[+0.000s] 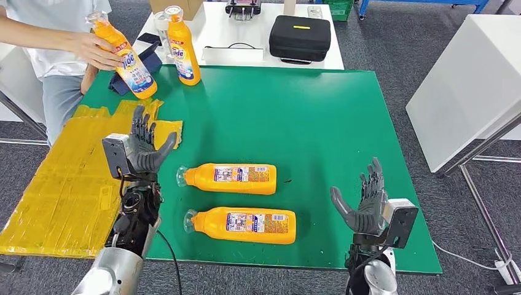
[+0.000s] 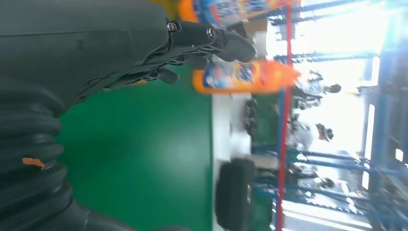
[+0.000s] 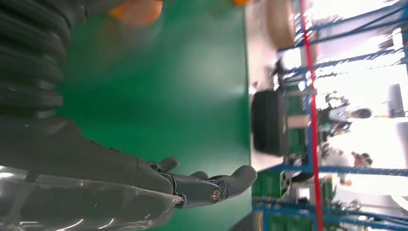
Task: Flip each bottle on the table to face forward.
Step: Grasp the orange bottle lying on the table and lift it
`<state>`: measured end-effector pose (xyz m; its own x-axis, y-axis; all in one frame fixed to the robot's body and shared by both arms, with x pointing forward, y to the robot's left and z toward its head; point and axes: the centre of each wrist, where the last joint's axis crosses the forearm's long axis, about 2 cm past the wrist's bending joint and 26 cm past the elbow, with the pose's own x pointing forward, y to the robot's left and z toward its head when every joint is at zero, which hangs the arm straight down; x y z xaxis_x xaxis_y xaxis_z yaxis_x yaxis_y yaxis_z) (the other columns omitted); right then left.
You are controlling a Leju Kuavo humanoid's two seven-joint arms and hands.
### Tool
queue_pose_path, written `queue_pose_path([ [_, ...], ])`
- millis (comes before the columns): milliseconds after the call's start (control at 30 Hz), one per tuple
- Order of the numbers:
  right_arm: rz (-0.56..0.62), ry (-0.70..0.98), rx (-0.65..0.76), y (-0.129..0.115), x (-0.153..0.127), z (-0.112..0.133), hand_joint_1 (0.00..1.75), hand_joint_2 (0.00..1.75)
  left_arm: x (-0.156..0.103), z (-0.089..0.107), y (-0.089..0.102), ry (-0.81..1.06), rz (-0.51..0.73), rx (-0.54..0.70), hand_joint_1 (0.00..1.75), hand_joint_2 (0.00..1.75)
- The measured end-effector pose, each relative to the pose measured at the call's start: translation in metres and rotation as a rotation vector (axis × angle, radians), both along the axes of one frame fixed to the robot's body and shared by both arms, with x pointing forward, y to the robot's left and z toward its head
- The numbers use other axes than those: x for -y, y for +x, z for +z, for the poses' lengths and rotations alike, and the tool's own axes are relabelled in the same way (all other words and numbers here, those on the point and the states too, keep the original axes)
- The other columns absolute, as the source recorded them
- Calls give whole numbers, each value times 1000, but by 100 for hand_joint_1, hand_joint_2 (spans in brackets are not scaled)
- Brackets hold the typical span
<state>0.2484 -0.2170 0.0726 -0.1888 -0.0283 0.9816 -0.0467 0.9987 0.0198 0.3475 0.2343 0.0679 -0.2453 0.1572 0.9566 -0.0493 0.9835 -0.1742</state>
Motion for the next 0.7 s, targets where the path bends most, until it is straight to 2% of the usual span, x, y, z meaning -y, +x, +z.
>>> queue_pose_path([
  [100, -12, -82, -41, 14, 1, 3, 0, 175, 21, 9, -4, -3, -55, 50, 0, 175],
  [200, 48, -170, -35, 35, -4, 10, 0, 175, 41, 17, -7, -15, -103, 91, 0, 175],
  [367, 256, -395, -19, 61, -25, 23, 0, 175, 59, 26, -9, -17, -171, 132, 0, 175],
  [700, 653, -707, 6, 73, -64, 31, 0, 175, 81, 39, 0, -8, -255, 187, 0, 175],
])
